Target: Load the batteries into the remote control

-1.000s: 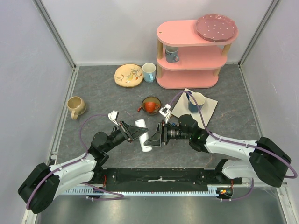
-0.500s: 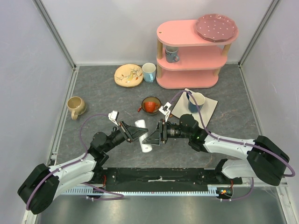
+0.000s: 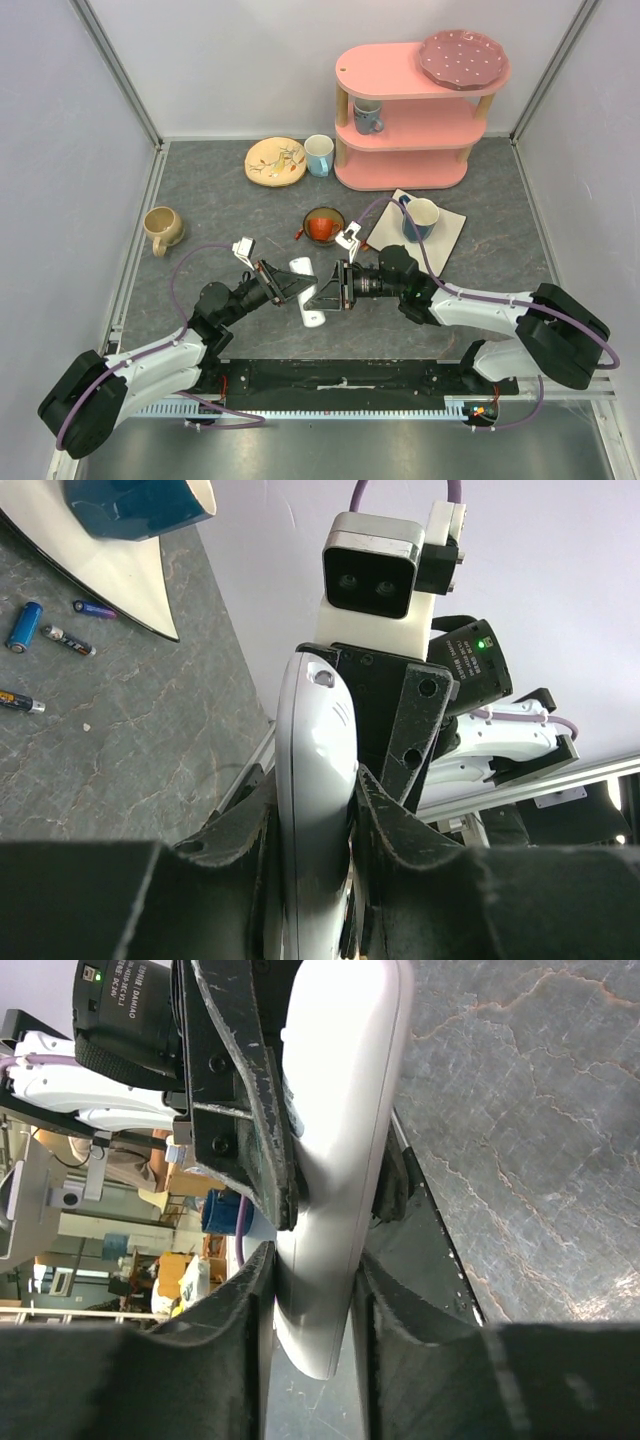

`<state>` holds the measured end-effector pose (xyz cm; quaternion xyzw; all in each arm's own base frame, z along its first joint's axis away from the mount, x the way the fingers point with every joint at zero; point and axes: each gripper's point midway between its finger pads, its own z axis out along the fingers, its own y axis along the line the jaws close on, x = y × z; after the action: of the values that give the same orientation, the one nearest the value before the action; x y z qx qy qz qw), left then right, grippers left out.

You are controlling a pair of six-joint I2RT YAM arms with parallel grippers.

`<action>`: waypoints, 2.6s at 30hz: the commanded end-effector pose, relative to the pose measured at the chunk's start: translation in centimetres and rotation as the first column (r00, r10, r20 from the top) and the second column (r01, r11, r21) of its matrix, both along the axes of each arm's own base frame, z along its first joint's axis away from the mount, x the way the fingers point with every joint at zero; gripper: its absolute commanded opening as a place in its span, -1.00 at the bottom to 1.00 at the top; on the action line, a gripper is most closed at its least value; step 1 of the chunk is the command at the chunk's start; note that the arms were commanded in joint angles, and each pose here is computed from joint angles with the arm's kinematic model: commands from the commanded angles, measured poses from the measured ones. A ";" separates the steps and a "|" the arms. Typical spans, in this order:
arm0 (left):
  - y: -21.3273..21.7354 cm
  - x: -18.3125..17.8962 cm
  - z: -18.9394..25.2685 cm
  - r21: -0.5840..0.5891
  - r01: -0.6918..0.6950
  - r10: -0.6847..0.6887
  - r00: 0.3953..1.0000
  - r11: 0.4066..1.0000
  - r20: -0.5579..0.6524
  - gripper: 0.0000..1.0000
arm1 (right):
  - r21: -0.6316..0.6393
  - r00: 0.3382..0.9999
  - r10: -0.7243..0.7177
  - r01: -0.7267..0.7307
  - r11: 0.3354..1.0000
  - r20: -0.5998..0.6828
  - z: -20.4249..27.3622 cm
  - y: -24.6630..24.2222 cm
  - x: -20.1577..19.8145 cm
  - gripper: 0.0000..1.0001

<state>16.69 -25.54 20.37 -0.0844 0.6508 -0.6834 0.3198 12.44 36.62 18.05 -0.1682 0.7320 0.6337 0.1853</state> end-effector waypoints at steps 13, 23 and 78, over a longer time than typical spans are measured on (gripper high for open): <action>0.1 -0.4 3.6 -0.088 0.016 -0.009 0.997 0.996 0.080 -0.96 | 0.081 1.000 -0.011 0.009 0.997 0.017 1.4 0.9 0.5 0.06; 0.2 -0.5 3.4 -0.086 0.014 -0.008 0.997 0.996 0.078 -0.96 | 0.124 0.999 -0.035 0.033 0.992 0.015 2.2 1.1 0.9 -0.32; 13.2 -0.1 -12.7 0.606 -0.379 0.601 0.771 0.699 -0.210 0.75 | -0.794 0.720 0.369 0.600 0.093 0.587 -12.4 -5.1 8.9 -1.00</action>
<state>16.84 -13.57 9.48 -0.2578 0.8153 -0.3539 0.3789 21.31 29.91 6.39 -0.3780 0.8451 -0.1740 0.3355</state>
